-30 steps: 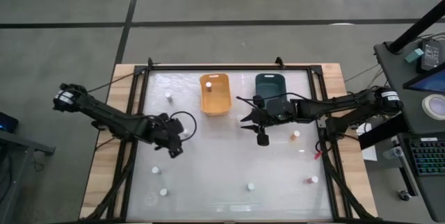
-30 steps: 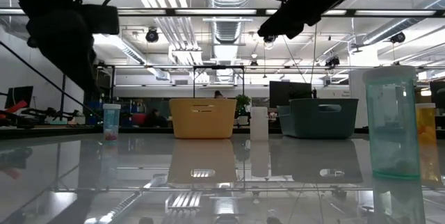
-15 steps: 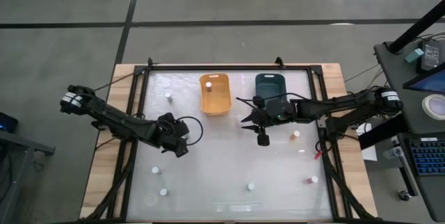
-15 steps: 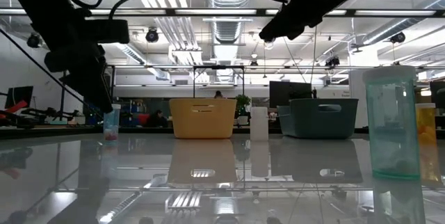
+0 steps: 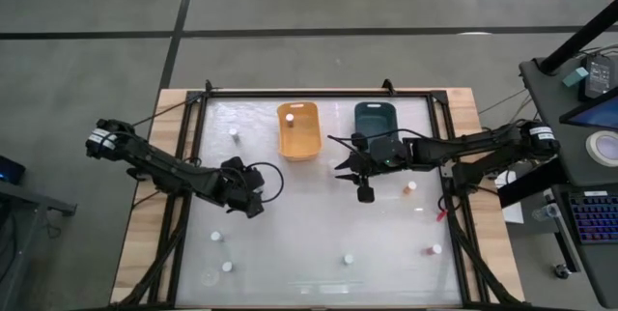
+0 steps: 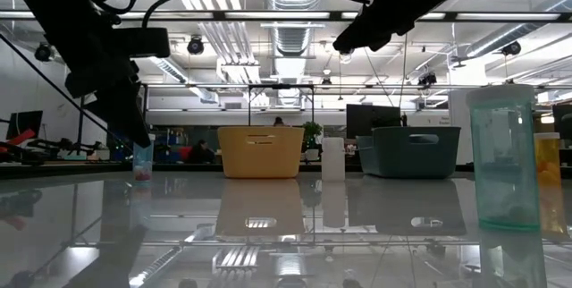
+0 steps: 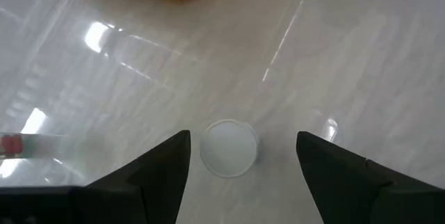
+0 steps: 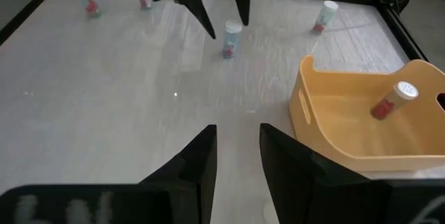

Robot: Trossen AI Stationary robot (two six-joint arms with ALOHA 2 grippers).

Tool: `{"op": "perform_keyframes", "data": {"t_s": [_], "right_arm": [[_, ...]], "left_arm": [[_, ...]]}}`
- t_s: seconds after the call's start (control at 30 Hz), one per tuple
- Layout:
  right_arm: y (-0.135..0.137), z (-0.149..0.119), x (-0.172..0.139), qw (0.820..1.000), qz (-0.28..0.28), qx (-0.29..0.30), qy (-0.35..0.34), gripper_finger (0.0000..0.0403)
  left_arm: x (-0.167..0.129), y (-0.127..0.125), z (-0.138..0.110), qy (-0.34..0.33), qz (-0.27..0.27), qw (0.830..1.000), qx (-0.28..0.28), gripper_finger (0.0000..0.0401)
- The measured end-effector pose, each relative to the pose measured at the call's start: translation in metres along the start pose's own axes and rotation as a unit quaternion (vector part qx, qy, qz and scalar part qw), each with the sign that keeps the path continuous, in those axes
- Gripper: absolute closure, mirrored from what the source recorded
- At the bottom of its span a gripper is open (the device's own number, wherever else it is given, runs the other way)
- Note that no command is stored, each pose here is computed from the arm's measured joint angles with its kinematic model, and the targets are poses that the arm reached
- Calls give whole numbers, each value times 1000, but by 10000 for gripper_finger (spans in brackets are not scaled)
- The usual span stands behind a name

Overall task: Pick and place medicine bottles into bin by pill shape (circle, oval)
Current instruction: Put the blue capsule bottle into the yellow bin

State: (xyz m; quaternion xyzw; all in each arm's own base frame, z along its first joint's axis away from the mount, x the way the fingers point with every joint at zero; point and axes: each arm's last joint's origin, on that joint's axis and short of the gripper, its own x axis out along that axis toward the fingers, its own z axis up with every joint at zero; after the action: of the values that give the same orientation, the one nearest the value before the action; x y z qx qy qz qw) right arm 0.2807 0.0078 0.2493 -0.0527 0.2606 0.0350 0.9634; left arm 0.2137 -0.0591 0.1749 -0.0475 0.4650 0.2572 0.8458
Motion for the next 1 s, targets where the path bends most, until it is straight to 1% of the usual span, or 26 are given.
{"op": "perform_keyframes", "data": {"t_s": [0.1, 0.17, 0.43, 0.63, 0.73, 0.83, 1.0], "right_arm": [[0, 0, 0, 1000, 0, 0, 0, 303], [0, 0, 0, 1000, 0, 0, 0, 303], [0, 0, 0, 1000, 0, 1, 0, 303], [0, -1, 0, 1000, 0, 1, 4, 303], [0, -1, 0, 1000, 0, 1, 4, 303], [0, -1, 0, 1000, 1, 1, 6, 303], [1, -6, 0, 1000, 3, 1, 29, 303]], "left_arm": [[1, 1, 1, -4, 9, 1000, -1, 159], [1, 1, 1, -6, 10, 1000, -1, 171], [1, 1, 1, -5, 11, 1000, -2, 247], [1, 1, 1, -4, 10, 1000, -2, 293], [1, 1, 1, -4, 10, 1000, -2, 303], [0, 1, 2, -4, 8, 1000, -2, 304], [-13, -5, 23, -29, -12, 999, 10, 303]]}}
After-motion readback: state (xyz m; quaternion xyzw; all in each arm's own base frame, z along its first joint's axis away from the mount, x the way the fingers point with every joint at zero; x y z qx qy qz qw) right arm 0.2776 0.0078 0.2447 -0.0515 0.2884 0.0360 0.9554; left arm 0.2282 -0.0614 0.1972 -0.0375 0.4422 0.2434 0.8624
